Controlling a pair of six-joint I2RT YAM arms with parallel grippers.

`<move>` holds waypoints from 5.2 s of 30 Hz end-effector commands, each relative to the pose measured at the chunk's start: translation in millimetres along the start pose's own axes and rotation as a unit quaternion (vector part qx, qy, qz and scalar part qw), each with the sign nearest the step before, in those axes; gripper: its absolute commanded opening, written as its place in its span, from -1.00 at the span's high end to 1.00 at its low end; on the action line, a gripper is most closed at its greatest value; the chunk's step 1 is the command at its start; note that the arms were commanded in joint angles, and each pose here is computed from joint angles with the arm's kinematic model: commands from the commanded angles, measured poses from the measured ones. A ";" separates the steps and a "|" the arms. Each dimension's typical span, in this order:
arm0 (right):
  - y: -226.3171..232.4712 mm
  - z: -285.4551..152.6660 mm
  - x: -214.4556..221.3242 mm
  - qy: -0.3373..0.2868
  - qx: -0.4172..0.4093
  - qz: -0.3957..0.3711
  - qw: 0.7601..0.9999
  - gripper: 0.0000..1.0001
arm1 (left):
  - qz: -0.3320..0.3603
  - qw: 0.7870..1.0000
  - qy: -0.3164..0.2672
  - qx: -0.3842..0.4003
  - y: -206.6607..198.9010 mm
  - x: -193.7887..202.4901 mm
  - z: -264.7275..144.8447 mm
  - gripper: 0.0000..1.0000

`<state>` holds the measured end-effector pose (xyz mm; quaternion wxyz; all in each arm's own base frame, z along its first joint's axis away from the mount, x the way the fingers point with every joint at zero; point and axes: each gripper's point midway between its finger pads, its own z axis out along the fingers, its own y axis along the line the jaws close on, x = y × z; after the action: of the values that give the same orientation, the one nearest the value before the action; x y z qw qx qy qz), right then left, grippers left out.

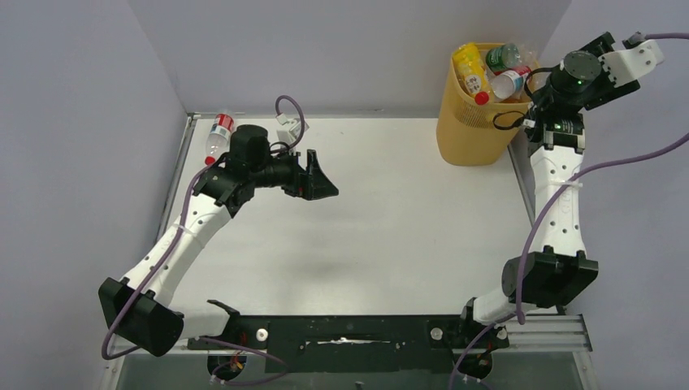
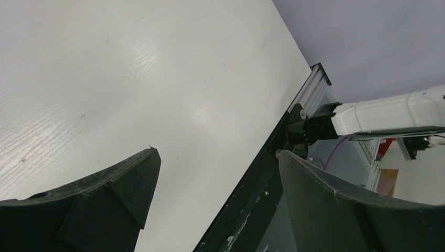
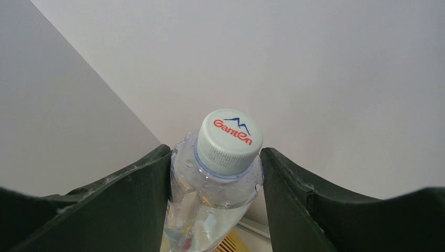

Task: Put the plastic bottles in the bin
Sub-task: Place the plastic bottle in the trash bin, then pick up the plastic bottle at the center of the board.

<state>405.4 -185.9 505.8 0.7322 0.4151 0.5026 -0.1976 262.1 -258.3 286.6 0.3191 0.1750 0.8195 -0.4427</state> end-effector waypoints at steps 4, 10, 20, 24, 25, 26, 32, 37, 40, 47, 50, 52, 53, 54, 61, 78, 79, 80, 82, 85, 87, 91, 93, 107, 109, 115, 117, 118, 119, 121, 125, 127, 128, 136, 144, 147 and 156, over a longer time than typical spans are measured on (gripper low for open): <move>14.9 21.3 -8.7 -0.036 0.005 0.034 0.999 0.14 | 0.029 0.998 -0.027 0.046 -11.6 -12.9 -3.1 -0.69; 17.4 32.4 15.1 -0.025 0.008 0.015 1.000 0.15 | 0.023 0.998 -0.024 0.046 -3.7 -9.5 -0.6 -0.69; 17.5 48.4 44.0 -0.018 0.013 0.010 1.000 0.16 | 0.015 0.999 -0.021 0.041 7.8 -7.7 2.5 -0.69; 17.0 53.2 54.9 -0.022 0.018 0.022 0.999 0.16 | 0.013 0.999 -0.020 0.039 11.0 -6.6 3.2 -0.69; 17.0 53.9 56.5 -0.024 0.019 0.026 0.999 0.18 | 0.012 0.999 -0.020 0.038 11.8 -6.7 3.3 -0.69; 16.5 55.3 59.9 -0.026 0.021 0.030 0.999 0.27 | 0.012 0.999 -0.019 0.039 11.9 -6.7 3.6 -0.69; 17.8 54.3 65.7 -0.039 0.030 0.018 0.999 0.24 | 0.009 0.999 -0.018 0.038 15.3 -6.3 5.9 -0.69; 25.7 51.5 69.7 -0.038 0.031 -0.025 0.998 0.12 | 0.006 0.999 -0.016 0.040 17.4 -6.0 8.6 -0.69; 32.8 47.9 75.6 -0.039 0.036 -0.067 0.996 0.07 | 0.006 0.999 -0.016 0.042 17.2 -6.3 9.3 -0.69; 48.7 40.3 85.9 -0.040 0.029 -0.115 0.992 0.05 | 0.004 0.999 -0.017 0.044 17.5 -5.5 9.2 -0.69; 52.9 39.8 87.7 -0.036 0.028 -0.127 0.991 -0.04 | 0.004 0.999 -0.016 0.043 18.3 -5.3 9.0 -0.69; 54.6 40.7 88.6 -0.032 0.026 -0.129 0.991 -0.13 | 0.004 0.999 -0.017 0.044 18.4 -5.5 8.5 -0.69; 55.6 40.9 89.0 -0.029 0.024 -0.128 0.991 -0.21 | 0.004 0.999 -0.017 0.044 18.3 -5.4 8.3 -0.69; 55.6 41.4 88.5 -0.026 0.023 -0.126 0.991 -0.27 | 0.004 0.999 -0.017 0.044 18.1 -5.8 8.1 -0.69; 54.2 35.1 69.4 -0.025 0.011 -0.100 0.995 -0.80 | 0.004 0.999 -0.018 0.044 16.8 -6.3 6.5 -0.69; 64.8 23.7 24.5 -0.028 -0.040 -0.058 0.997 -1.00 | 0.000 0.999 -0.025 0.041 14.2 -9.1 3.4 -0.69; 63.8 22.7 23.6 -0.027 -0.041 -0.057 0.997 -1.00 | 0.000 0.999 -0.026 0.041 13.5 -9.5 2.8 -0.69; 63.5 21.2 22.5 -0.025 -0.044 -0.055 0.997 -1.00 | 0.000 0.999 -0.027 0.040 13.3 -9.9 2.3 -0.69; 65.0 16.2 15.3 -0.025 -0.056 -0.047 0.997 -1.00 | 0.000 0.999 -0.029 0.037 13.6 -10.4 1.3 -0.69; 73.0 4.3 -0.6 -0.019 -0.090 -0.035 0.995 -1.00 | 0.000 0.999 -0.029 0.024 16.0 -12.3 -0.2 -0.69; 85.1 -7.2 -5.8 -0.007 -0.133 -0.037 0.990 -0.99 | -0.001 0.999 -0.030 0.018 17.4 -14.0 -0.4 -0.69; 120.4 -44.6 7.8 0.051 -0.258 -0.049 0.964 -0.96 | -0.006 0.999 -0.032 0.008 19.7 -18.4 0.4 -0.69; 143.4 -72.8 23.5 0.086 -0.329 -0.061 0.939 -0.96 | -0.012 0.999 -0.031 -0.002 22.9 -19.4 0.5 -0.69; 149.8 -269.1 132.7 0.310 -0.523 -0.076 0.790 -0.96 | -0.047 0.990 -0.045 -0.125 48.7 -42.2 -15.0 -0.70; 133.1 -296.9 148.5 0.350 -0.530 -0.071 0.770 -0.96 | -0.049 0.986 -0.047 -0.152 59.7 -44.9 -15.7 -0.70; 78.4 -366.2 201.6 0.444 -0.532 -0.055 0.719 -0.96 | -0.053 0.976 -0.076 -0.197 93.0 -65.2 -15.6 -0.70; 66.6 -377.2 207.0 0.461 -0.531 -0.056 0.709 -0.96 | -0.053 0.969 -0.086 -0.226 113.0 -76.8 -14.0 -0.70; 62.4 -381.6 207.2 0.466 -0.533 -0.057 0.704 -0.96 | -0.057 0.965 -0.093 -0.240 124.5 -84.4 -16.6 -0.70; 59.3 -385.7 206.2 0.470 -0.536 -0.058 0.699 -0.96 | -0.059 0.962 -0.099 -0.249 134.2 -92.4 -17.8 -0.70; 53.4 -391.9 205.1 0.476 -0.540 -0.062 0.691 -0.96 | -0.060 0.955 -0.119 -0.267 154.2 -111.0 -22.3 -0.70; 42.9 -399.1 205.3 0.484 -0.544 -0.070 0.682 -0.96 | -0.056 0.929 -0.148 -0.334 208.2 -143.0 -43.7 -0.70; 37.2 -402.4 205.9 0.488 -0.544 -0.072 0.678 -0.96 | -0.052 0.915 -0.162 -0.366 235.2 -158.8 -57.4 -0.70; 34.4 -404.4 207.5 0.492 -0.545 -0.072 0.676 -0.96 | -0.052 0.909 -0.165 -0.379 249.3 -163.4 -63.2 -0.70; 13.8 -420.4 236.2 0.522 -0.543 -0.085 0.652 -0.96 | -0.025 0.854 -0.158 -0.496 357.9 -173.1 -85.7 -0.70; 12.8 -429.4 262.7 0.544 -0.549 -0.107 0.625 -0.96 | 0.041 0.805 -0.153 -0.572 413.9 -185.6 -93.5 -0.70; 14.0 -432.1 269.0 0.549 -0.553 -0.114 0.616 -0.96 | 0.055 0.791 -0.143 -0.592 432.9 -191.6 -98.9 -0.71; 15.2 -435.1 284.7 0.563 -0.554 -0.136 0.599 -0.95 | 0.054 0.784 -0.119 -0.607 491.4 -184.0 -105.4 -0.71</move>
<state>276.4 199.5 172.6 0.3347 -0.0883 0.8953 0.2804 622.5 71.5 142.7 0.4534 -0.0650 0.8805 0.1224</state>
